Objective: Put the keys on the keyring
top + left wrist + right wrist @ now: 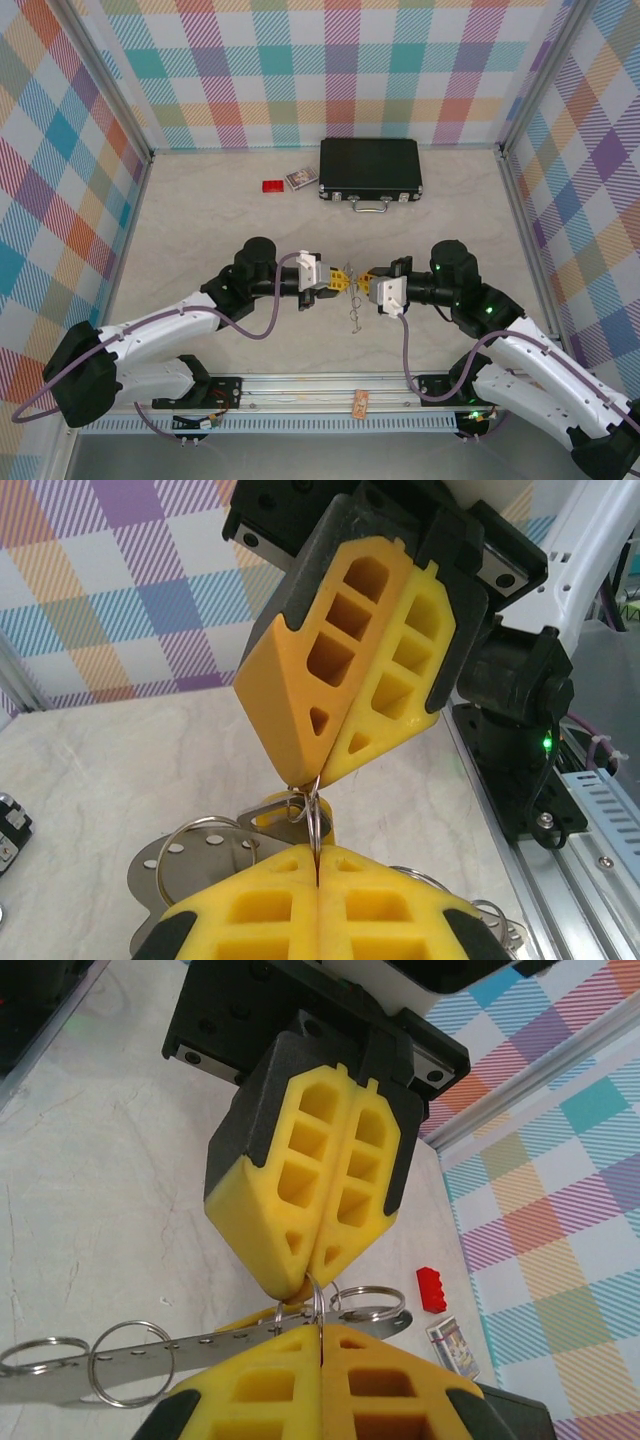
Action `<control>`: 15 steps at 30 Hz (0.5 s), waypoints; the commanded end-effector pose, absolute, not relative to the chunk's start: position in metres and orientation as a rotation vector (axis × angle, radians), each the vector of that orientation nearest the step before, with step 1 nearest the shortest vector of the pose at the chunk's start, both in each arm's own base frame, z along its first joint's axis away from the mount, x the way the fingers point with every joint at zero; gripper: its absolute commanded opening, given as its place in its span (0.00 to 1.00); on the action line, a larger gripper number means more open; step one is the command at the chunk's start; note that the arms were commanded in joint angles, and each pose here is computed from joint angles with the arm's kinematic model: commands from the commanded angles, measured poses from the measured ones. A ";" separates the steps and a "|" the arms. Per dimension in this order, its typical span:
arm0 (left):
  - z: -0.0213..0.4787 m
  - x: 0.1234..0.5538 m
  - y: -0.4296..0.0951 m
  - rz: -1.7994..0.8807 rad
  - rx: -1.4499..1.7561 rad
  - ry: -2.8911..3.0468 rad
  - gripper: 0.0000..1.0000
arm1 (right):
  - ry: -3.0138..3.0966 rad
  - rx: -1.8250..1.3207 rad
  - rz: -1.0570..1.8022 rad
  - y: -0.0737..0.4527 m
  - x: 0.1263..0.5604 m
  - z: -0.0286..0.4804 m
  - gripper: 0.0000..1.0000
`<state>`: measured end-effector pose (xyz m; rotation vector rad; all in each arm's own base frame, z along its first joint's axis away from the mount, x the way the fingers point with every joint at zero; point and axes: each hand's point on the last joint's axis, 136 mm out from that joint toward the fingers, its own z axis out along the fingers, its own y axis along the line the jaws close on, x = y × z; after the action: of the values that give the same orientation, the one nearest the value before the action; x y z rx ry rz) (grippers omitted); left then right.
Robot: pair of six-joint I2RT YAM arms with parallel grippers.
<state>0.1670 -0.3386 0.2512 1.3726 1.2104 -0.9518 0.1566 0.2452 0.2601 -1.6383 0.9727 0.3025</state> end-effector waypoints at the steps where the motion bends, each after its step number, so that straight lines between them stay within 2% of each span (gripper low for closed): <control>1: 0.257 0.162 -0.344 -0.972 1.413 1.172 0.00 | 0.861 -1.665 0.282 0.250 0.148 0.266 0.00; 10: 0.249 0.161 -0.347 -0.989 1.434 1.189 0.00 | 0.833 -1.694 0.262 0.255 0.149 0.266 0.01; 15: 0.249 0.162 -0.348 -0.993 1.420 1.176 0.00 | 0.842 -1.706 0.280 0.258 0.149 0.265 0.11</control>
<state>0.1685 -0.3427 0.2354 1.4144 1.2604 -0.9632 0.1565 0.2496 0.2484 -1.7099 0.9324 0.2516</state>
